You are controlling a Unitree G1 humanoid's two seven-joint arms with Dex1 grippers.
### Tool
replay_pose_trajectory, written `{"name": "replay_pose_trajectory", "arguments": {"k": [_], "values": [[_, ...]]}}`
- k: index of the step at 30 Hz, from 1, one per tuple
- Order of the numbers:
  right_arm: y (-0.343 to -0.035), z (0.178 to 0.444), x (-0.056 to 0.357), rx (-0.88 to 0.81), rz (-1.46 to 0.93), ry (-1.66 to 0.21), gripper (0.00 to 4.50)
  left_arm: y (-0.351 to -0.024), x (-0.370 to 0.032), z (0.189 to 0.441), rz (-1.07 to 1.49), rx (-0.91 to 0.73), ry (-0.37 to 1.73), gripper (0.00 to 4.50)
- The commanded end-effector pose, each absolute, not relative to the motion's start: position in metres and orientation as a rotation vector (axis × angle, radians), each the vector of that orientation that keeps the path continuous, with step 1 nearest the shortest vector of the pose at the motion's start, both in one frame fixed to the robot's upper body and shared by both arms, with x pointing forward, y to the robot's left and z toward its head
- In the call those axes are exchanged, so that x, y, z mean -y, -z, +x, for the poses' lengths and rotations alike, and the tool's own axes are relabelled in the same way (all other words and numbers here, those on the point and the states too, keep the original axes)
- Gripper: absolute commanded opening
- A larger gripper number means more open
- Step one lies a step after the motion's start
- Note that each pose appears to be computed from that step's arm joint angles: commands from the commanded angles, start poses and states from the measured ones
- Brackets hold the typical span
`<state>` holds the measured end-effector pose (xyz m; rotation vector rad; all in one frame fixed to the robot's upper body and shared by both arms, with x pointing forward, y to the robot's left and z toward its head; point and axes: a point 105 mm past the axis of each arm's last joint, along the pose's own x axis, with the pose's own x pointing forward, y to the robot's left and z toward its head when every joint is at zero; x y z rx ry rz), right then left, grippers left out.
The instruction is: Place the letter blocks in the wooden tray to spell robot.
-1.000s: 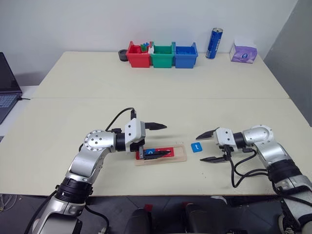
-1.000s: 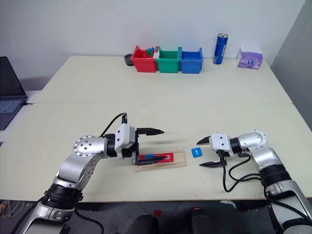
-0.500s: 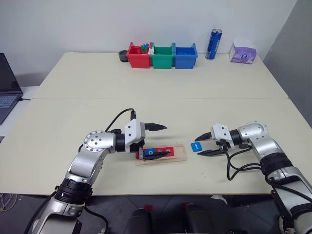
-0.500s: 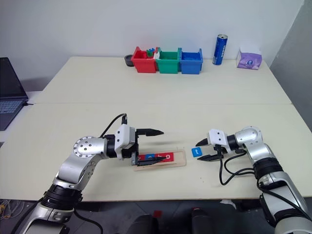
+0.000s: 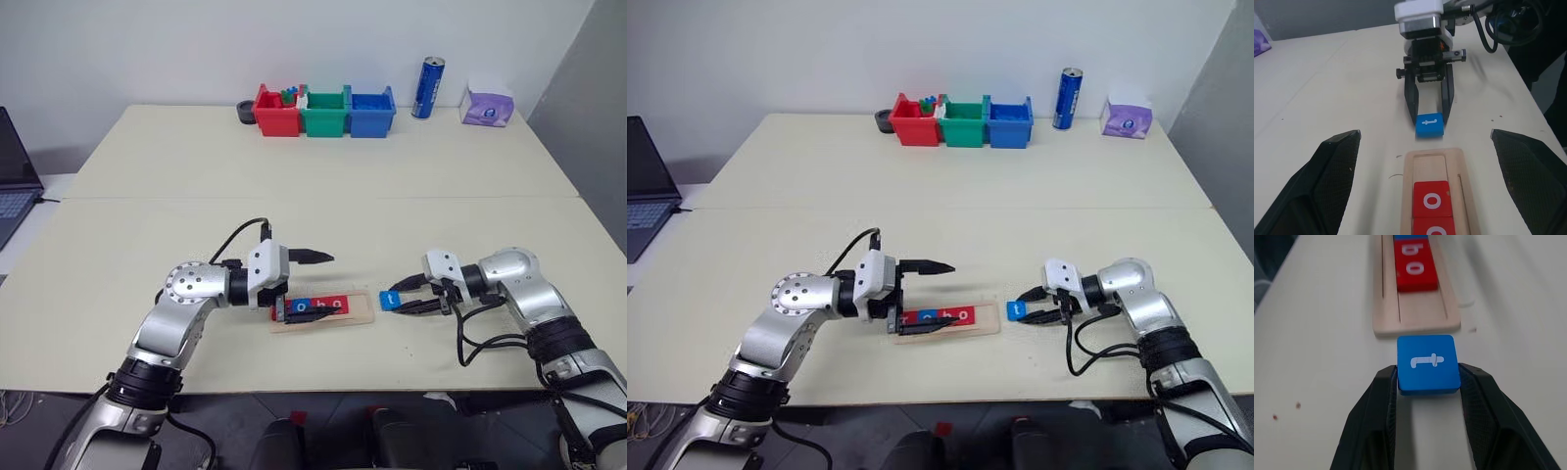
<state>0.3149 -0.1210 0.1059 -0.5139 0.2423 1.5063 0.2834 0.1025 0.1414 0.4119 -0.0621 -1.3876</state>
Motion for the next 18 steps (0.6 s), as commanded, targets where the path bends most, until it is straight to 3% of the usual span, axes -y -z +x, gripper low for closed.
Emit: {"name": "replay_pose_trajectory", "arguments": {"k": [1, 10, 18], "values": [[-0.132, 0.311, 0.102, -0.153, -0.465, -1.517, 1.47, -0.151, -0.114, 0.280, 0.436, 0.090, 1.387, 4.50], [-0.110, 0.302, 0.079, -0.208, -0.538, -1.560, 1.47, -0.151, -0.123, 0.278, 0.450, 0.073, 1.363, 4.50], [-0.104, 0.312, 0.071, -0.208, -0.579, -1.543, 1.47, -0.151, -0.120, 0.275, 0.441, 0.073, 1.360, 4.50]]}}
